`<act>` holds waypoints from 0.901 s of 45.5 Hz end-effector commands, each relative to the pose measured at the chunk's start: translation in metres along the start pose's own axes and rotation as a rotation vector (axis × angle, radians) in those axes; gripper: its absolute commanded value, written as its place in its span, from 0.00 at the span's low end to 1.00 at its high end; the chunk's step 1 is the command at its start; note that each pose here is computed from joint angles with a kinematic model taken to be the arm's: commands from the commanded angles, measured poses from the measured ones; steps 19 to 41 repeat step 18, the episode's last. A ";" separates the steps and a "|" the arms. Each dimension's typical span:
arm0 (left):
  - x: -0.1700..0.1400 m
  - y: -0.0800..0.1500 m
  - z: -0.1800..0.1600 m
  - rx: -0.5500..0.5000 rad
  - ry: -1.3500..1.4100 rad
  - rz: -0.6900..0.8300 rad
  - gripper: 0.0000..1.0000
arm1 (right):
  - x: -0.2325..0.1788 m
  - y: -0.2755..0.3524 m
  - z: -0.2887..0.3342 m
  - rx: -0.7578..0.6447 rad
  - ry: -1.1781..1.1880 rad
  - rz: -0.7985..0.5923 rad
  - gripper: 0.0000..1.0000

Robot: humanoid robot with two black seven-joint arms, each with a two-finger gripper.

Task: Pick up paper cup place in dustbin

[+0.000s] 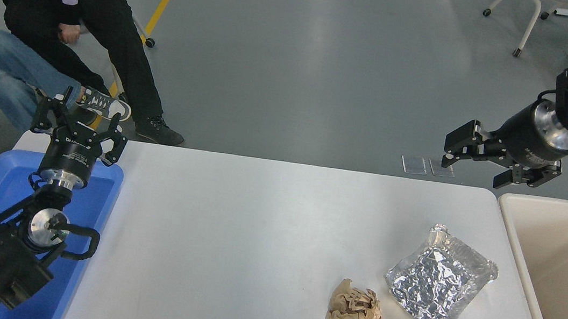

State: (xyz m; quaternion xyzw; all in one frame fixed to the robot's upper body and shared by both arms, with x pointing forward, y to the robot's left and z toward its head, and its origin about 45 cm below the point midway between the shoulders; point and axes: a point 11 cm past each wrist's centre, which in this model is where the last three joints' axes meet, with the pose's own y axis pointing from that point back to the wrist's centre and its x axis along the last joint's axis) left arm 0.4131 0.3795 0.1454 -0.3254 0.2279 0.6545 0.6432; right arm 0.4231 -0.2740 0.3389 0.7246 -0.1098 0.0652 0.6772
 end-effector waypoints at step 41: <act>0.000 0.000 0.000 0.000 0.000 0.000 0.99 | 0.004 0.015 -0.045 -0.018 0.126 0.011 1.00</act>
